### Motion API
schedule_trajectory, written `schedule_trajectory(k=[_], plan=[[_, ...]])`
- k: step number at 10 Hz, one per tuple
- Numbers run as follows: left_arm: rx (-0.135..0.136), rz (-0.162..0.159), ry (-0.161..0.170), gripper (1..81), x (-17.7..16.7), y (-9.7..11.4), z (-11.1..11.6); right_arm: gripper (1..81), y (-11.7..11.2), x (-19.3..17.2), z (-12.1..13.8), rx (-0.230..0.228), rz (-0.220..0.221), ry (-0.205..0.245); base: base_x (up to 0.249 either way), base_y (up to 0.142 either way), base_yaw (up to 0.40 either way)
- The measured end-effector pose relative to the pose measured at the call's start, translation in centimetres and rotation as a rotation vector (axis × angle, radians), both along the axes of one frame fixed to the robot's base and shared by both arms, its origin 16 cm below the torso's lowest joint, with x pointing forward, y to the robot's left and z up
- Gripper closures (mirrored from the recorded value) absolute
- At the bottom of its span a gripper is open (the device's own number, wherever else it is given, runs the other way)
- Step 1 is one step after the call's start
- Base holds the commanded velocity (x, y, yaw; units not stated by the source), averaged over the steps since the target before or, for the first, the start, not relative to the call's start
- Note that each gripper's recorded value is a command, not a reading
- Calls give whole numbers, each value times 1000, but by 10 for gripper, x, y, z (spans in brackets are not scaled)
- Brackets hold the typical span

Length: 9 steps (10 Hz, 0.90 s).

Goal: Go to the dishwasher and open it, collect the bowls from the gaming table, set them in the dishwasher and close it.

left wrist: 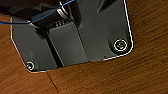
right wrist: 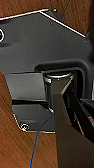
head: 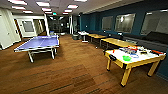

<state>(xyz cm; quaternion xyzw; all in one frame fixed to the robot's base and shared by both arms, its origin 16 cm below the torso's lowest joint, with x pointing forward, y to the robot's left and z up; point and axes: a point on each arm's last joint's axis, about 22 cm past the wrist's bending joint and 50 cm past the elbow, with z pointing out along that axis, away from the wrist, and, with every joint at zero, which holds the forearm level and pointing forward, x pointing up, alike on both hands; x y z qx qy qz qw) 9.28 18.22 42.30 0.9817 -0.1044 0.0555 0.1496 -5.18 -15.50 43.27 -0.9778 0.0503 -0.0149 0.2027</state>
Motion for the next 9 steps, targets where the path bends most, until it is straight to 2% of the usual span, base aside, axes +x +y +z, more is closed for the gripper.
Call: schedule_trajectory(k=[4,6,7,9], plan=[[-4,0,-2,10,3,-3,0,10,1,0,0,0,0,2,162,77,0],[14,-1,12,10,-8,8,-2,10,12,-7,1,15,1,7,162,75,0],[-2,-1,4,10,-1,-2,0,10,-1,-3,0,-2,1,5,162,72,0],[-6,-1,-1,10,0,-5,1,10,-4,-3,-1,-7,1,3,162,71,0]])
